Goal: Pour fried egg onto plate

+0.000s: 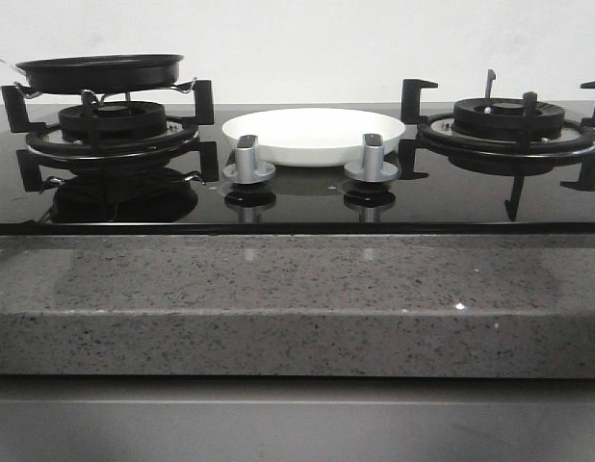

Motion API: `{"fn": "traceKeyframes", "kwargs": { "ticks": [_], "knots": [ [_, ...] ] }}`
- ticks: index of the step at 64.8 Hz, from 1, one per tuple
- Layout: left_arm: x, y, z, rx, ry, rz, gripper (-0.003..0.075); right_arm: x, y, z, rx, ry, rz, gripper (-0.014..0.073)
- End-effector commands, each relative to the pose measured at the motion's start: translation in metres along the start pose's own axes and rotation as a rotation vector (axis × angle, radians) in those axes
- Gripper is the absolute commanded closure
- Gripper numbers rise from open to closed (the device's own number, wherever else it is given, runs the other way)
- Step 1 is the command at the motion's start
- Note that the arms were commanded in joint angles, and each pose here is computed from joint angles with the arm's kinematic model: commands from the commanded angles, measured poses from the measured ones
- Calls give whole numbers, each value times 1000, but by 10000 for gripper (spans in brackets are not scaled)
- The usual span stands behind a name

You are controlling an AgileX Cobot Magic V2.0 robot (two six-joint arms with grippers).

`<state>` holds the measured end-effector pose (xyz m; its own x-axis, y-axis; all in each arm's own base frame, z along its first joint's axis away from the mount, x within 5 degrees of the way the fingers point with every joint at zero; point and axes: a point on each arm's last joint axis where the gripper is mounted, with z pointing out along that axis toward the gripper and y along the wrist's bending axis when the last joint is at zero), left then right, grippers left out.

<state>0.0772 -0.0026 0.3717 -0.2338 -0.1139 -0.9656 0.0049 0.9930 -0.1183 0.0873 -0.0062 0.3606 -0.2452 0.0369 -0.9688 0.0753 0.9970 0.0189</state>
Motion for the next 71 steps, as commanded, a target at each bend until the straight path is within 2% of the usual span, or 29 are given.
{"fn": "traceKeyframes", "kwargs": {
  "ticks": [1, 31, 36, 40, 45, 58, 71],
  "knots": [
    [-17, -3, -2, 28, -104, -24, 257, -15, -1, -2, 10, -97, -23, 200],
    [-17, -3, -2, 28, -104, -24, 347, -17, 0, 3, 7, -88, -22, 195],
    [-17, -3, -2, 28, -104, -24, 356, -17, 1, 11, -1, -51, -24, 145],
    [-17, -3, -2, 28, -104, -24, 356, -20, 4, 19, -30, -12, -10, 70],
    [-17, -3, -2, 28, -104, -24, 356, -26, 13, 30, -95, 42, 0, 13],
    [-17, -3, -2, 28, -104, -24, 356, -48, 54, 62, -330, 148, -82, 13],
    [-17, -3, -2, 28, -104, -24, 356, -62, 100, 107, -442, 284, -145, 13]
  ]
}}
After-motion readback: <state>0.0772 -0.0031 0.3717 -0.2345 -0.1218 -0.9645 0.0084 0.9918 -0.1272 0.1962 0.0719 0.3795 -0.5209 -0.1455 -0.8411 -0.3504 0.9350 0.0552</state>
